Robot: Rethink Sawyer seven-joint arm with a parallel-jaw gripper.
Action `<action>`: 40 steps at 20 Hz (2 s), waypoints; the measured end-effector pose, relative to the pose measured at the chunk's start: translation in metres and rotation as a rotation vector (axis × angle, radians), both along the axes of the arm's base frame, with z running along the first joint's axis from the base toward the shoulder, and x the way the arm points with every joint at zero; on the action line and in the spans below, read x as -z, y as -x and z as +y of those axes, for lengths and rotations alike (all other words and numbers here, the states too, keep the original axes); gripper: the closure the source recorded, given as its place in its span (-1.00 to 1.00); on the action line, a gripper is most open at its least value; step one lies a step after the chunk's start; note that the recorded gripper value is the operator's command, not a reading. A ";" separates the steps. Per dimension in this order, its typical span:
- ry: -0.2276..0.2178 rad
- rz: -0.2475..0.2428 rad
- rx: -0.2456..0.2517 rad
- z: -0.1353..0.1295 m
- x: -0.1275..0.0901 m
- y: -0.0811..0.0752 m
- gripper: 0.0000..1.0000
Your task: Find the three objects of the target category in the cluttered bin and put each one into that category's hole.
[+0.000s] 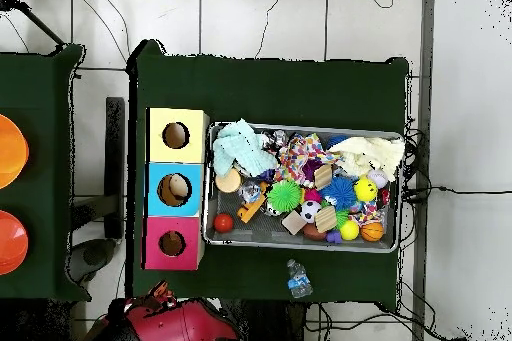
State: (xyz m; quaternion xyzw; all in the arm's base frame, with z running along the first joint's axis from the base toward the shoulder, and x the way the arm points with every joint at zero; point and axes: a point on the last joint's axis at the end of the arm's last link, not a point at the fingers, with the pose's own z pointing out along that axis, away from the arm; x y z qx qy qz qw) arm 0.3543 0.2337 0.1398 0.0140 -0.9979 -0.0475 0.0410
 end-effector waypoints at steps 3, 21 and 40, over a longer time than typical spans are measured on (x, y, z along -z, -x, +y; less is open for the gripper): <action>0.000 0.000 0.000 0.000 0.000 0.000 1.00; 0.015 0.067 -0.043 0.023 0.006 -0.047 1.00; 0.000 0.007 -0.041 0.034 0.000 -0.081 1.00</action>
